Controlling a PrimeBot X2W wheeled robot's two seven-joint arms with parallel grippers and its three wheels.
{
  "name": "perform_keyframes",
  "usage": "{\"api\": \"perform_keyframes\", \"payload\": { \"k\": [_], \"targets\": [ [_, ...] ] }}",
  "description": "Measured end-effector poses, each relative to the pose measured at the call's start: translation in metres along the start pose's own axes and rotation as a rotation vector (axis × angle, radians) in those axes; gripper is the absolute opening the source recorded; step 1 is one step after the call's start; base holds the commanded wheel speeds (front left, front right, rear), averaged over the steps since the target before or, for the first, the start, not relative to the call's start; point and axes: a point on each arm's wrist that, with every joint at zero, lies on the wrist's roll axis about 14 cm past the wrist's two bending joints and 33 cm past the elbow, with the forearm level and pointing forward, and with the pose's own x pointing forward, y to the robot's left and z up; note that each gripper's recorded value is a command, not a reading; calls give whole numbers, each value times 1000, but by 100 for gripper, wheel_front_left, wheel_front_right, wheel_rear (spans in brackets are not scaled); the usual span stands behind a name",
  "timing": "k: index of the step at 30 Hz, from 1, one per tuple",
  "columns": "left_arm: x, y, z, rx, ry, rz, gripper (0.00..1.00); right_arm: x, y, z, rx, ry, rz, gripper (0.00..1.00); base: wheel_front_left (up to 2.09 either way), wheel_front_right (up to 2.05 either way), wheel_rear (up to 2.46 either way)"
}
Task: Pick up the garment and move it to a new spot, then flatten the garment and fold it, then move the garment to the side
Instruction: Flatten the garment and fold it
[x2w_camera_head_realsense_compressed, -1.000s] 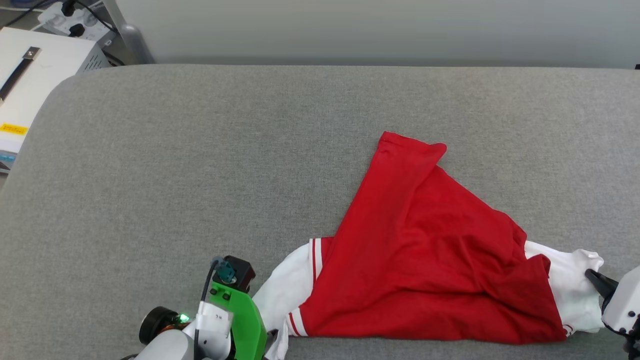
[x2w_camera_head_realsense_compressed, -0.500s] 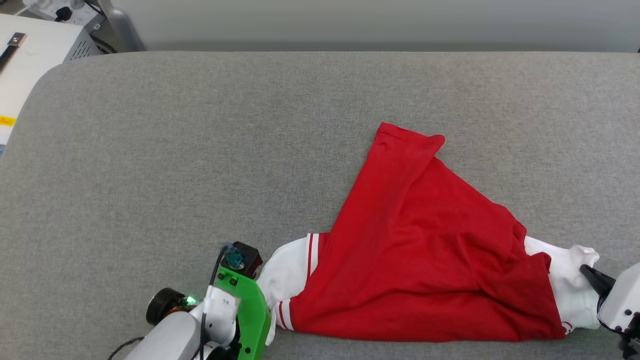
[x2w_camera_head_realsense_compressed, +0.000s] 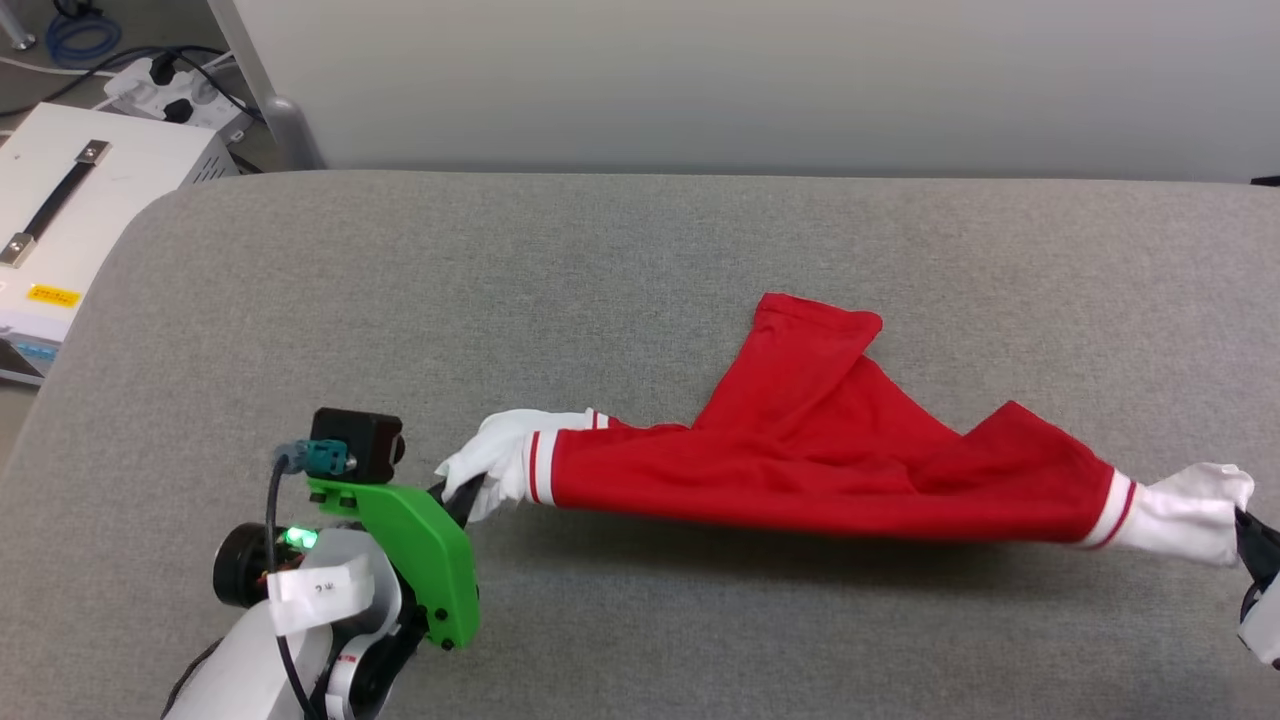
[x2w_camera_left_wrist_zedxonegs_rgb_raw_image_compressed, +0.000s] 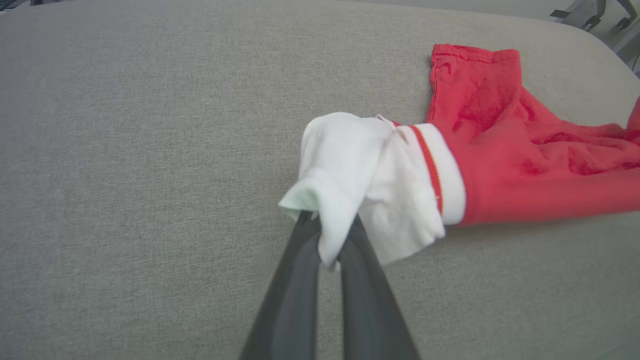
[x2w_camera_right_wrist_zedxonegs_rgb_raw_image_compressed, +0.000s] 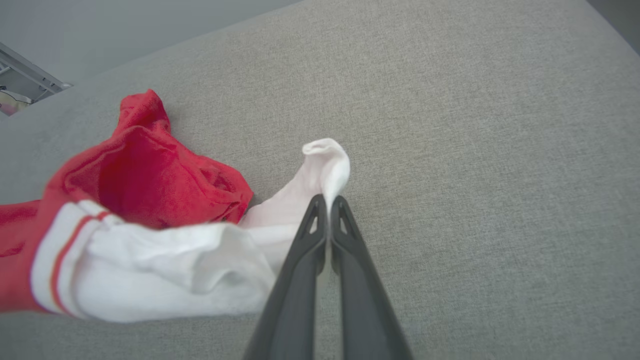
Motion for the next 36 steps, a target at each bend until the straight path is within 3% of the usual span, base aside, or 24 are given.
{"api": "perform_keyframes", "payload": {
  "k": [6,15,26,32,36],
  "targets": [
    [-8,4,44,7,-121,14,0,-6,16,39,-56,-108,43,0,0,0,0],
    [4,4,161,73,-329,16,0,-3,57,146,-155,-353,117,0,0,0,0],
    [50,36,279,113,-459,142,0,40,101,267,-209,-526,157,0,0,0,0],
    [68,38,346,173,-641,176,0,58,113,332,-220,-684,141,0,0,0,0],
    [85,36,372,187,-738,172,0,80,114,352,-215,-724,131,0,0,0,0]
  ]
}}
